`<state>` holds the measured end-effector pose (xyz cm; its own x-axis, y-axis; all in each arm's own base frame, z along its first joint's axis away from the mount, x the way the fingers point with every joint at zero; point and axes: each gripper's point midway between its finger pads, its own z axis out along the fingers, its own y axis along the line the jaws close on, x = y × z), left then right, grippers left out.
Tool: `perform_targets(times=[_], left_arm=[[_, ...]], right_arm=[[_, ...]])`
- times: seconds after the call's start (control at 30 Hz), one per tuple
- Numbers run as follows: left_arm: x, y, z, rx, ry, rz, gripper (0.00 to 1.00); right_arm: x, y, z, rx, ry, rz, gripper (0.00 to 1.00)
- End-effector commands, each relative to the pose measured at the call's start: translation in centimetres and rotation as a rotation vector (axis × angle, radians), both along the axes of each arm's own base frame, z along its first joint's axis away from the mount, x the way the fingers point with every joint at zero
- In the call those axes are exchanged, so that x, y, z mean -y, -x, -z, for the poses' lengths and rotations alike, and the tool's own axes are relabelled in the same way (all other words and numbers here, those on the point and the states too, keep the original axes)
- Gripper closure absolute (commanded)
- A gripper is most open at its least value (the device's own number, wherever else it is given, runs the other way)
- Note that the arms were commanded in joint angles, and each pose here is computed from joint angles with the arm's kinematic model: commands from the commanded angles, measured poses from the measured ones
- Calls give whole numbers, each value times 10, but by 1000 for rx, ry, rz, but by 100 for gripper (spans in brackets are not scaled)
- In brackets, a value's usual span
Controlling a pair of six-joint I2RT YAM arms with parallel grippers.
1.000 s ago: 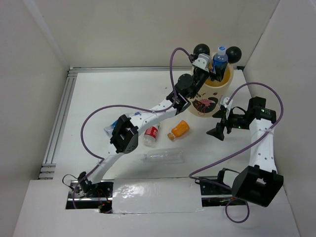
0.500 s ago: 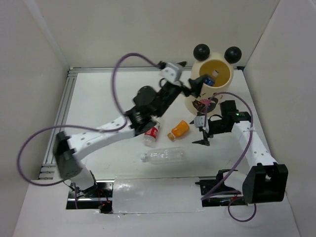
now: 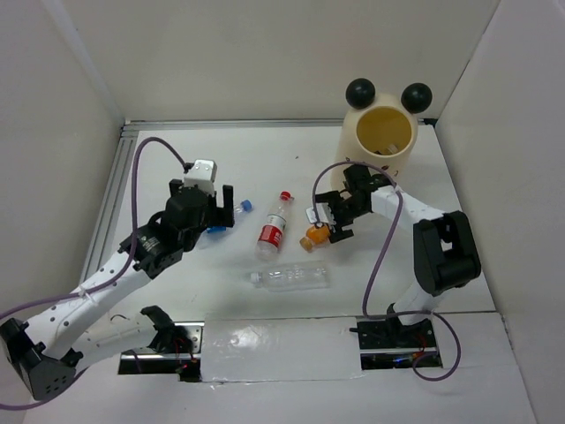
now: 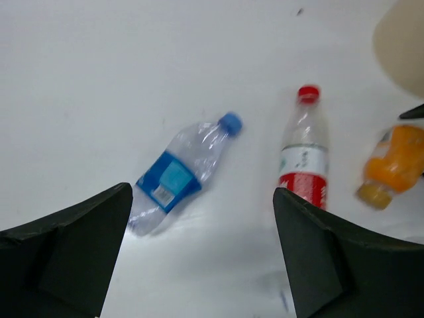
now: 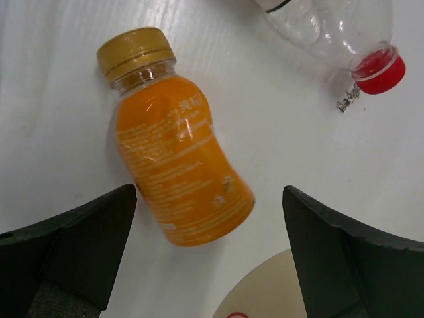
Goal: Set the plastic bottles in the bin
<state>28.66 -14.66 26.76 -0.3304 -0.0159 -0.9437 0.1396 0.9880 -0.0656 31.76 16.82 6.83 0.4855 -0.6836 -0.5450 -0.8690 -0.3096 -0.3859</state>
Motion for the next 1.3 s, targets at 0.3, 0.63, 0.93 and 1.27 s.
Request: perform_targets(times=[0.3,0.63,0.93,1.27], left_arm=[[-18,-30,77,-285,-49,105,0],[-13,-68,123,-406,-18,193,0],[-5,-75,162,-510,-86,233,0],[-15,-75,192,-580,-159,162,0]], right_arm=[[-8,12,33,-36,214,-195,44],[-44,12,-148,-2,-175,-61,70],[-13,-33,-312,287,-531,442,70],[101,-95,-302,357,-545,827,68]])
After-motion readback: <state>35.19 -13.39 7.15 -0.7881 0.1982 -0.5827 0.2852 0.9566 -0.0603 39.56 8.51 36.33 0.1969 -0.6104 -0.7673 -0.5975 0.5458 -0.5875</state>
